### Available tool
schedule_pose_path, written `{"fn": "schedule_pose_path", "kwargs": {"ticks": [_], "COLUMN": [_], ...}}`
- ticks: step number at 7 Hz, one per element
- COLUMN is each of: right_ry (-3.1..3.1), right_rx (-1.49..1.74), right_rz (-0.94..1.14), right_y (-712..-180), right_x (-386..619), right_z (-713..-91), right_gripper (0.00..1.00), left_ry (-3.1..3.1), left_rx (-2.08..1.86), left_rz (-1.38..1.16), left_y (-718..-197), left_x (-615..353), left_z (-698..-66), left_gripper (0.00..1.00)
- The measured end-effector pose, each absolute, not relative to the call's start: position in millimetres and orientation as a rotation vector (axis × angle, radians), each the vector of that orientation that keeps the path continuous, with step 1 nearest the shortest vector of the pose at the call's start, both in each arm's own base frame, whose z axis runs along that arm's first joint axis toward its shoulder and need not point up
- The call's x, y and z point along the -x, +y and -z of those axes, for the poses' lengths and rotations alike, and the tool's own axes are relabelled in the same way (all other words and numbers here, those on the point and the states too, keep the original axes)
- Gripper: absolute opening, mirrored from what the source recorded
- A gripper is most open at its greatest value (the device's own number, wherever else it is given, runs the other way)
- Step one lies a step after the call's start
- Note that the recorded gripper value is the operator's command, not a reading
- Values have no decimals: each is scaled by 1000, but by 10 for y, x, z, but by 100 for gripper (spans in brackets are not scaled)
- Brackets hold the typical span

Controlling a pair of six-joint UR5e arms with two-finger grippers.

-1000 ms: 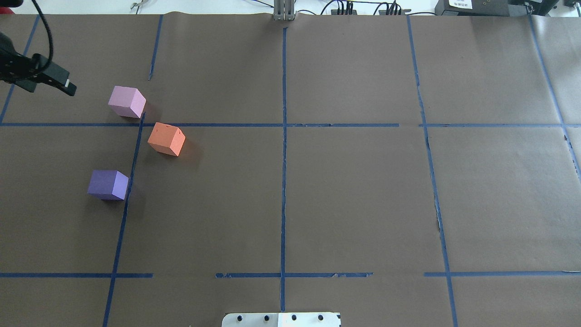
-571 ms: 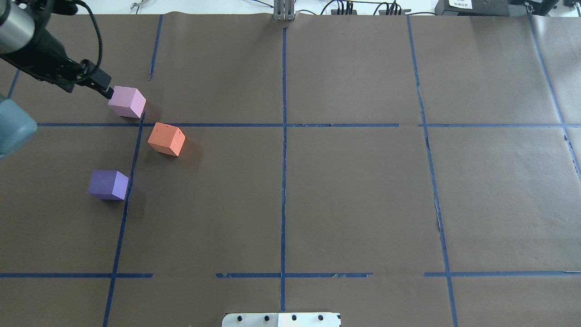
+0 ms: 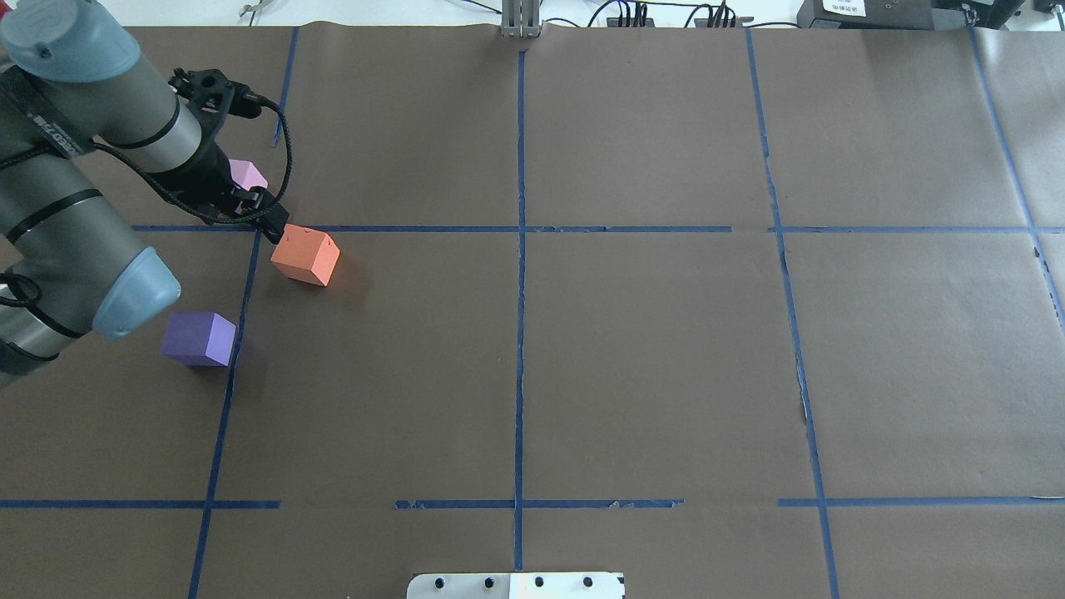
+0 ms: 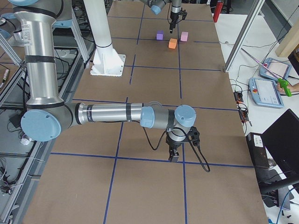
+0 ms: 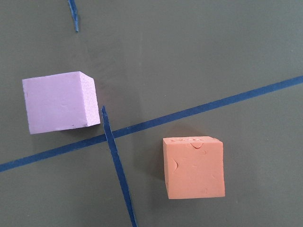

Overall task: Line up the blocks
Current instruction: 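Move the left gripper down over the orange cube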

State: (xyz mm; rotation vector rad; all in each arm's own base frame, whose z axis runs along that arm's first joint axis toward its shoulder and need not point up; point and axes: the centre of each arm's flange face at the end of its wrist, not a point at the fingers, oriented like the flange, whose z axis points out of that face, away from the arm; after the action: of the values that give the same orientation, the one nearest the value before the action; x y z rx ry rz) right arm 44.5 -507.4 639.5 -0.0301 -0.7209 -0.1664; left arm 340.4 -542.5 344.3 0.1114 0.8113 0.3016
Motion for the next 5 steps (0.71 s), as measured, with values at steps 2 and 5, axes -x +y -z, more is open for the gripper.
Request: {"fn": "schedule_pose_path", "kwargs": {"ticks": [2,5], "right_ry": [-721,-721], "right_rx": [30,30], "right_rz": [167,166], "right_y": [-5074,-5074], "right_x": [-445,-445], "right_z": [-6395,-6395], "right_gripper": [100,100], "left_ry": [817,853], "left_rx": [-105,-112], "left_rz": [-305,-259], "left_y": [-5462,-5543], "left_x": [-3568,-3752], "left_z": [-3563,-3779], "left_gripper": [100,100]}}
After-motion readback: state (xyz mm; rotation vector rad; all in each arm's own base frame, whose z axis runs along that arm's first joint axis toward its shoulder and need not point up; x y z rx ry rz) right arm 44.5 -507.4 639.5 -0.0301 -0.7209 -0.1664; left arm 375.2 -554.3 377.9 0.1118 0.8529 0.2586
